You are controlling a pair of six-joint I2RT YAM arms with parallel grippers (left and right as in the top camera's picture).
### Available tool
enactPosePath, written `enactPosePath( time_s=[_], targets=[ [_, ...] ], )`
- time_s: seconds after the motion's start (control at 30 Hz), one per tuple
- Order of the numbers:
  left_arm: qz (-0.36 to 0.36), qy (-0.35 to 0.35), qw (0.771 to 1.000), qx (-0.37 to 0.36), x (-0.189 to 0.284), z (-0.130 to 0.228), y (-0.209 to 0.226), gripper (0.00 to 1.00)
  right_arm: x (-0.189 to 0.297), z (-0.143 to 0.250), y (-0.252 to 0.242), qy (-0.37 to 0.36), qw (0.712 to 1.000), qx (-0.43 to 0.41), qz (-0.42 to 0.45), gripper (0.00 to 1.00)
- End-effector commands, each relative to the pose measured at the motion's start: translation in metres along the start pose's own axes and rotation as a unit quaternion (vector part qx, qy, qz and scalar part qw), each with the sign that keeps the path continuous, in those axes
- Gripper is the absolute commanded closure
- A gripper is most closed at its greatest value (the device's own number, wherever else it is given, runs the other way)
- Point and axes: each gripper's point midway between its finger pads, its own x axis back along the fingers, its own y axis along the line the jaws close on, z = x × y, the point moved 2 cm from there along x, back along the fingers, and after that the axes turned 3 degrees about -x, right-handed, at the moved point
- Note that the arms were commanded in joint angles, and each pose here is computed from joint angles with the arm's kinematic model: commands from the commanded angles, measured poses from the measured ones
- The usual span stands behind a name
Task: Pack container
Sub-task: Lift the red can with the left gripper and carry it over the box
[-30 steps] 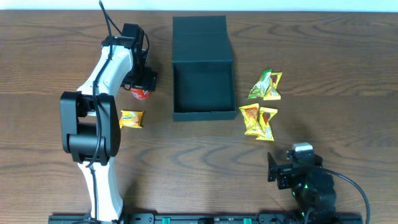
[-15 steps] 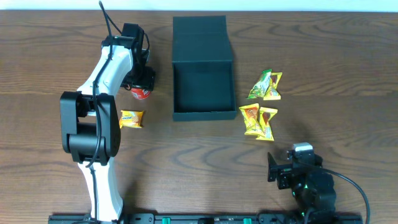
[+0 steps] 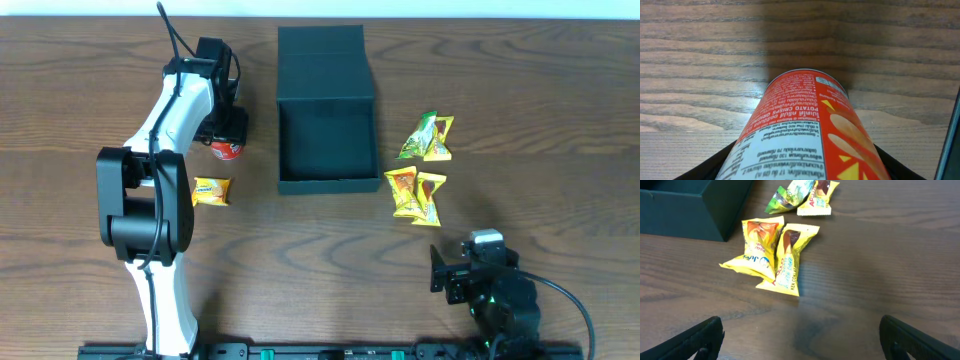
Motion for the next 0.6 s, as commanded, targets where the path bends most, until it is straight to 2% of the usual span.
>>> enactPosePath(
  time_s=[0.0,0.2,0.33,0.43,0.57],
  targets=[
    [0.009,-0.009,1.000,0.020,0.004,-0.008,-0.001,0.33,-0.002,0.004,-0.002,0.004,1.000,-0.007,0.005,0.01],
    [0.098,-0.064,0.992,0.054,0.038,-0.039,-0.010,0.34,-0.002,0.004,-0.002,0.004,1.000,-0.007,0.005,0.01],
    [0.211,-0.115,0.966,0.097,0.077,-0.066,-0.014,0.34,-0.002,0.004,-0.002,0.004,1.000,-0.007,0.005,0.01],
    [0.318,-0.145,0.928,0.129,0.109,-0.083,-0.015,0.34,-0.002,0.004,-0.002,0.004,1.000,-0.007,0.005,0.01],
    [0.498,-0.174,0.834,0.160,0.159,-0.104,-0.014,0.34,-0.002,0.004,-0.002,0.004,1.000,-0.007,0.005,0.01]
  ],
)
